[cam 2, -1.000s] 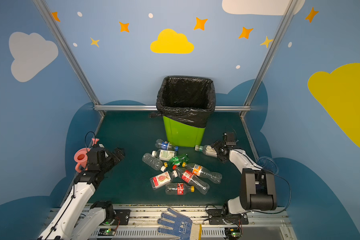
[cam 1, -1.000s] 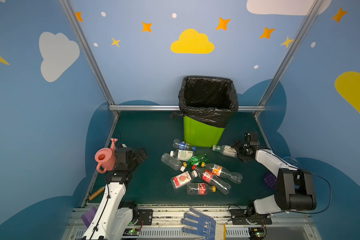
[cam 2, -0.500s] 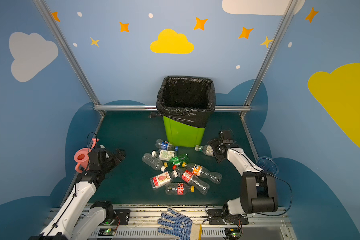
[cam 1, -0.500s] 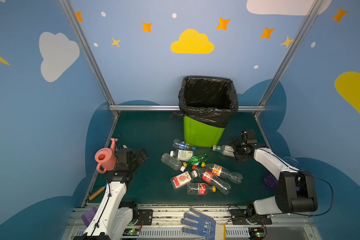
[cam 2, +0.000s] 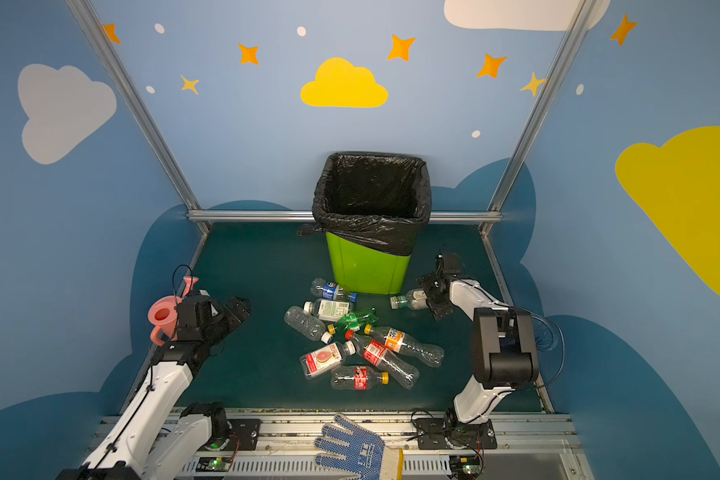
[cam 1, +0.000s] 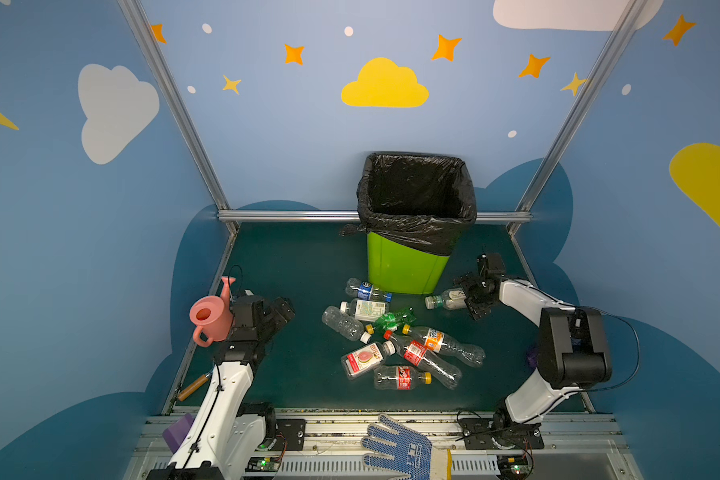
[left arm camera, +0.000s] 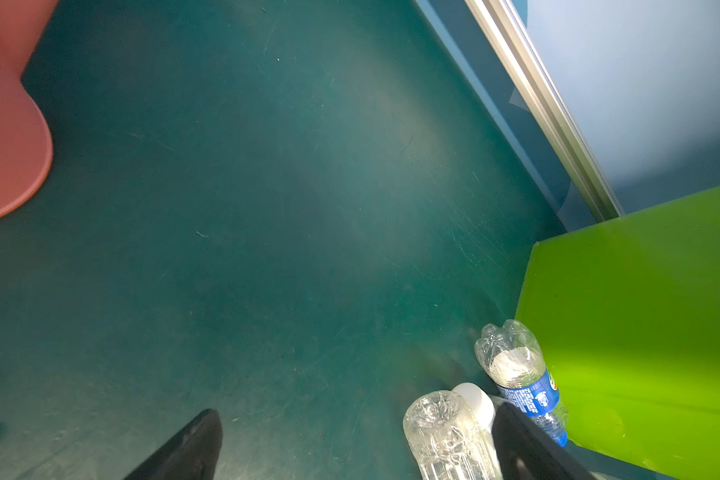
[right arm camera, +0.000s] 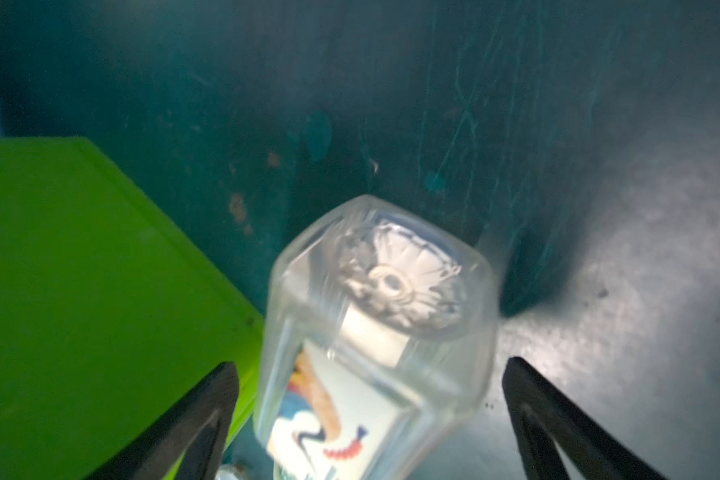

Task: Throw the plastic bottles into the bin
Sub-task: 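Close the right gripper on the clear square bottle beside the bin, then lift the clear square bottle with the right gripper over the bin and release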

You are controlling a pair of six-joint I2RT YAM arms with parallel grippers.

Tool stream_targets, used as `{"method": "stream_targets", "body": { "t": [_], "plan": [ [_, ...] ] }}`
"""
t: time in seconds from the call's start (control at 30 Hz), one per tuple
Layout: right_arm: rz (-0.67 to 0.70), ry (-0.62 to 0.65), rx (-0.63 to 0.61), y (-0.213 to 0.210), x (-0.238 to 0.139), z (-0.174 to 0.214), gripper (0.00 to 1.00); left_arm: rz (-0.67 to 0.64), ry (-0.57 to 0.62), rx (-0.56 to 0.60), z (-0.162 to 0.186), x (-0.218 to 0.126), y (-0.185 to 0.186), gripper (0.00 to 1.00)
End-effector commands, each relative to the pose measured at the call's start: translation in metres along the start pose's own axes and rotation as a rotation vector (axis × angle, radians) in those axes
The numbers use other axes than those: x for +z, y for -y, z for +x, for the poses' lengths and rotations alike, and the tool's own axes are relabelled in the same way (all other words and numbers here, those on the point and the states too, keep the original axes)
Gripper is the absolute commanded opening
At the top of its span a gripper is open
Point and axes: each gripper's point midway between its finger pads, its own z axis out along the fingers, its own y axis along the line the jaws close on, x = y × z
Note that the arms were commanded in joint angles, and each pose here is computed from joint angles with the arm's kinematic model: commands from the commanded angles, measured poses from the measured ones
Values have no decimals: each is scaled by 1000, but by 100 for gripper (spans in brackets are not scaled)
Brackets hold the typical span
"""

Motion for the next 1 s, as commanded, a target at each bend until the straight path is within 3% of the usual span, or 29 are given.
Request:
{"method": "stream_targets", "body": {
  "t": [0.0,0.47,0.57,0.63,0.77,0.9,0.97],
  "plan": [
    [16,6,-54,-6,0,-5,97,-1,-5,-7,2,3,-2,100],
    [98,-77,-196,-1,22,1,78,-7,3,-16,2,3,-5,100],
    [93,-78,-195,-2,23,0,68,-9,9,-22,1,2,-6,100],
    [80,-71,-192,-5,20,-1,61,-10,4,-31,3,3,-7,100],
    [37,-46,-188,-17,9,-6,57,-9,2,-44,5,3,-9,100],
    [-17,-13,-190,-32,-7,-14,41,-15,-2,-53,8,4,-12,100],
    [-43,13,-194,-38,-18,-20,38,-17,-3,-56,8,4,-12,100]
  ]
}}
